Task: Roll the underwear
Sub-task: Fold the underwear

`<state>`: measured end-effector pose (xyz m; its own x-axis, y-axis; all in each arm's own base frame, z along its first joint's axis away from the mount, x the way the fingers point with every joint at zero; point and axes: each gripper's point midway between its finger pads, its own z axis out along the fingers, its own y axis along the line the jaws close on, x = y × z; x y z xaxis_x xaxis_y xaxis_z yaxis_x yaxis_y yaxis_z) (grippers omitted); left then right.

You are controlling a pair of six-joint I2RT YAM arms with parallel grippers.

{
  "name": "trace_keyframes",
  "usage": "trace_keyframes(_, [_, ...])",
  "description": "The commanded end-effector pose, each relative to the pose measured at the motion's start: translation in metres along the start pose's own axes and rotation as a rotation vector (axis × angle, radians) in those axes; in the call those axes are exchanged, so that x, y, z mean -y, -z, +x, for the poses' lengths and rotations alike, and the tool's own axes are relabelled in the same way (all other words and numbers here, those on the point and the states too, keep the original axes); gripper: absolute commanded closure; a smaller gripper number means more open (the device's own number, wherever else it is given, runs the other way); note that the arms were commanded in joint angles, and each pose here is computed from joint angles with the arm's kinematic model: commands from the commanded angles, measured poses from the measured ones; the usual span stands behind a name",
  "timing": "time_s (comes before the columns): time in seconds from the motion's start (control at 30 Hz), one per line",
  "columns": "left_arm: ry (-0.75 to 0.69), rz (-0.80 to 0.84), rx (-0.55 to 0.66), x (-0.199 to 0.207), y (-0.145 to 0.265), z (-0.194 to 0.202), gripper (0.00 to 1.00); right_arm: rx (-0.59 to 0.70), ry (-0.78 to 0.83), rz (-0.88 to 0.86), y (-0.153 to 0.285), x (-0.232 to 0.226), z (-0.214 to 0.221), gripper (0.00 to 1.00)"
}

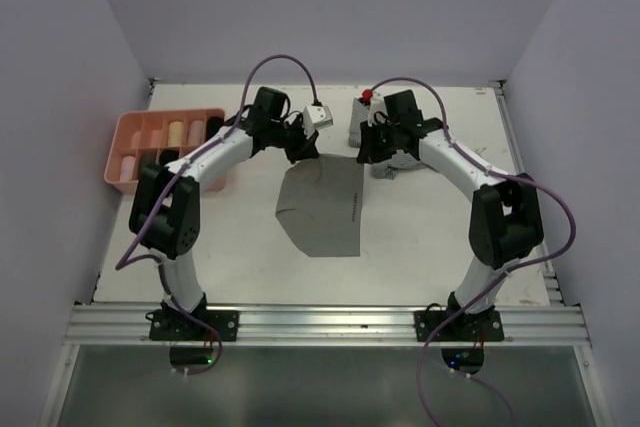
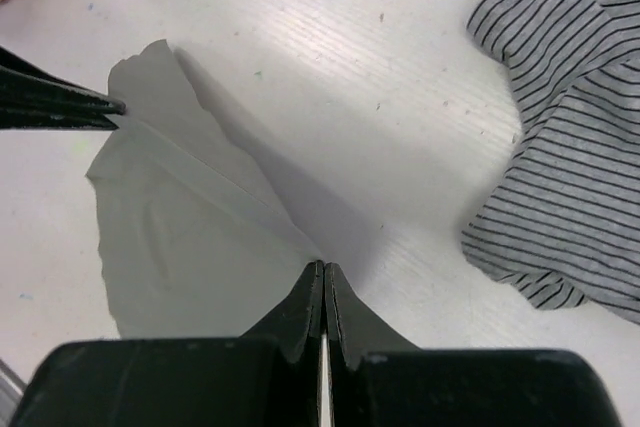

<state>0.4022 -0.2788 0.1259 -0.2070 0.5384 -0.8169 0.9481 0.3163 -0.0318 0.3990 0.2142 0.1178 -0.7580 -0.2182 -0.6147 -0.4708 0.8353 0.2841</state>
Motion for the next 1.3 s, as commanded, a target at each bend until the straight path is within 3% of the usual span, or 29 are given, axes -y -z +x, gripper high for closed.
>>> trace_keyframes(0.0, [-0.032, -0.004, 0.049, 0.014, 0.024, -0.018, 1.00, 0.013, 0.015, -0.068, 0.023, -0.022, 0.007, 1.00])
trace_keyframes(0.43, [0.033, 0.050, 0.014, 0.078, 0.050, 0.031, 1.00, -0.046, 0.052, -0.143, 0.028, -0.058, 0.057, 1.00])
trace_keyframes(1.27, [0.072, 0.126, -0.057, 0.132, 0.065, 0.071, 1.00, -0.121, 0.101, -0.166, 0.038, -0.069, 0.107, 1.00])
